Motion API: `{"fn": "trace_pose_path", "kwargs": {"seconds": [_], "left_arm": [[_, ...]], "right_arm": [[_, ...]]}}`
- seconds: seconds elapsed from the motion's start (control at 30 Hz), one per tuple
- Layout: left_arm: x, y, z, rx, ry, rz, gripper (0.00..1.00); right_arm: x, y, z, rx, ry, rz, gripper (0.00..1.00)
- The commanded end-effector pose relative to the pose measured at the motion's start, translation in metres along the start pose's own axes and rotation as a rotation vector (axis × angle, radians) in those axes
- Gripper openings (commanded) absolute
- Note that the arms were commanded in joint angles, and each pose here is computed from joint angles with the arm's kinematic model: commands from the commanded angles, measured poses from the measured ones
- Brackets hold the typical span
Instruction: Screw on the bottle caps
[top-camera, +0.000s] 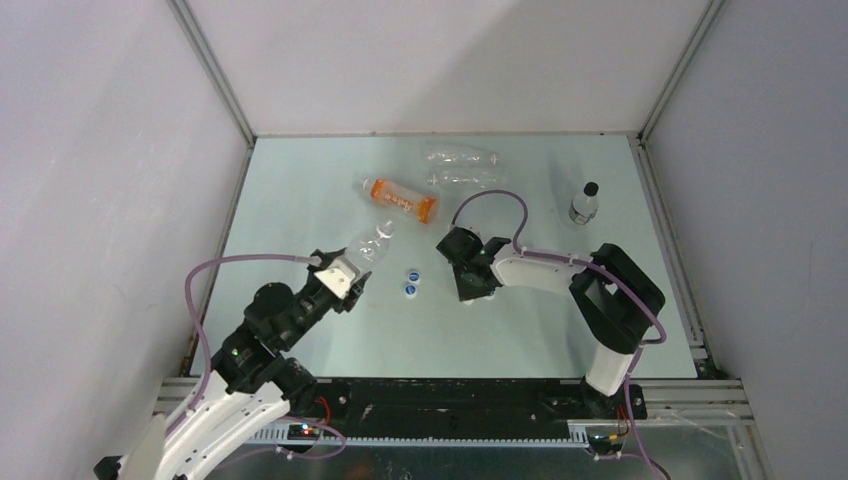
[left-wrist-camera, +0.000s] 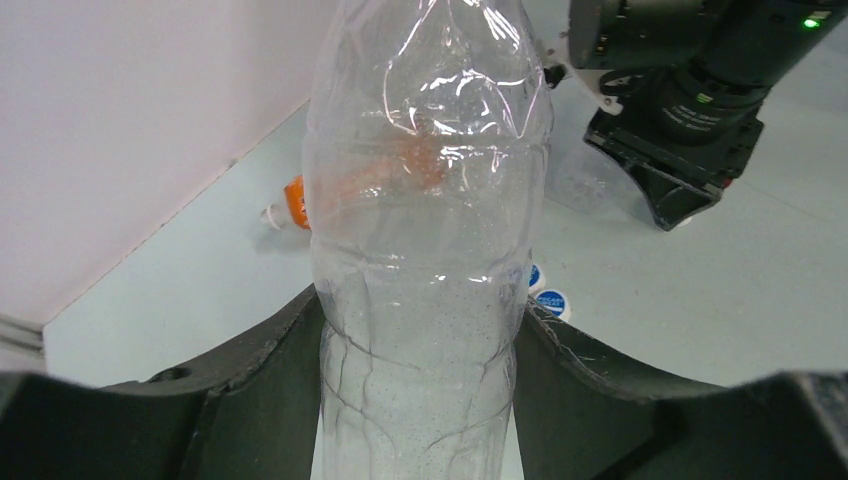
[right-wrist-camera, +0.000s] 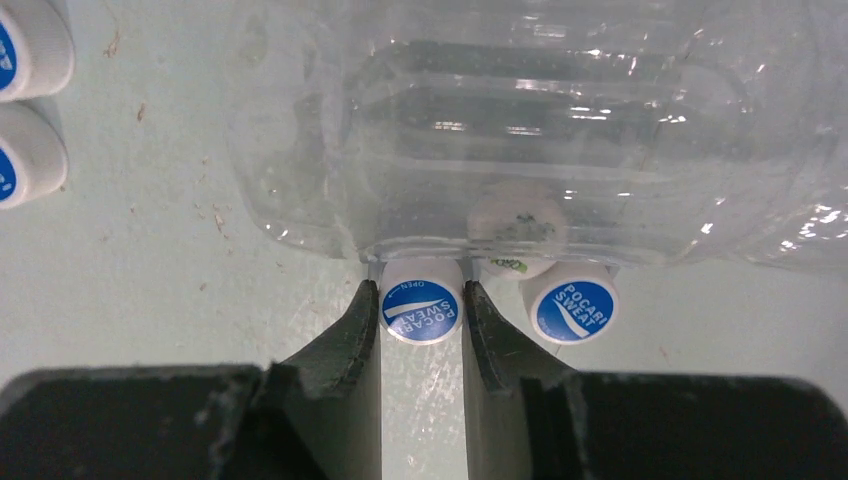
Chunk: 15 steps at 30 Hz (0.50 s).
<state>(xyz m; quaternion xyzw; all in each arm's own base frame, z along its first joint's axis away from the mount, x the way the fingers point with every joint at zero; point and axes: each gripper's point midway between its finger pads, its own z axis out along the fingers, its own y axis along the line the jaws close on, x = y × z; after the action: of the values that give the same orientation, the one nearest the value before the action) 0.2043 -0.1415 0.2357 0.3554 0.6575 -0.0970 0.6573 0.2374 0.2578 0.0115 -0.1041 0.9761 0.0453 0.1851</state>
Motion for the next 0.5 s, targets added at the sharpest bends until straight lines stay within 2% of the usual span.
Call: {"fn": "trace_pose_path", "kwargs": {"seconds": [0.0,0.17,0.27,0.47], "left_arm": [[-0.008,-0.02,0.008,0.116,-0.036,0.023,0.41],[-0.011,-0.039,0.019,0.235,-0.026,0.026,0.32],[-0.009,-0.047,0.03,0.309,-0.016,0.02,0.3],[-0.022,-0.059,0.04,0.504,-0.087,-0.039,0.33]], "right_arm": [[-0.027,0.012,-0.041,-0.08,-0.11,-0.064,0.0],[-0.043,0.023,-0.097,-0.233,-0.225,-0.223,0.0],[-0.058,0.024,-0.144,-0.329,-0.35,-0.301,0.0],[-0.071,0.022,-0.235,-0.551,-0.602,-0.49,0.0]]}}
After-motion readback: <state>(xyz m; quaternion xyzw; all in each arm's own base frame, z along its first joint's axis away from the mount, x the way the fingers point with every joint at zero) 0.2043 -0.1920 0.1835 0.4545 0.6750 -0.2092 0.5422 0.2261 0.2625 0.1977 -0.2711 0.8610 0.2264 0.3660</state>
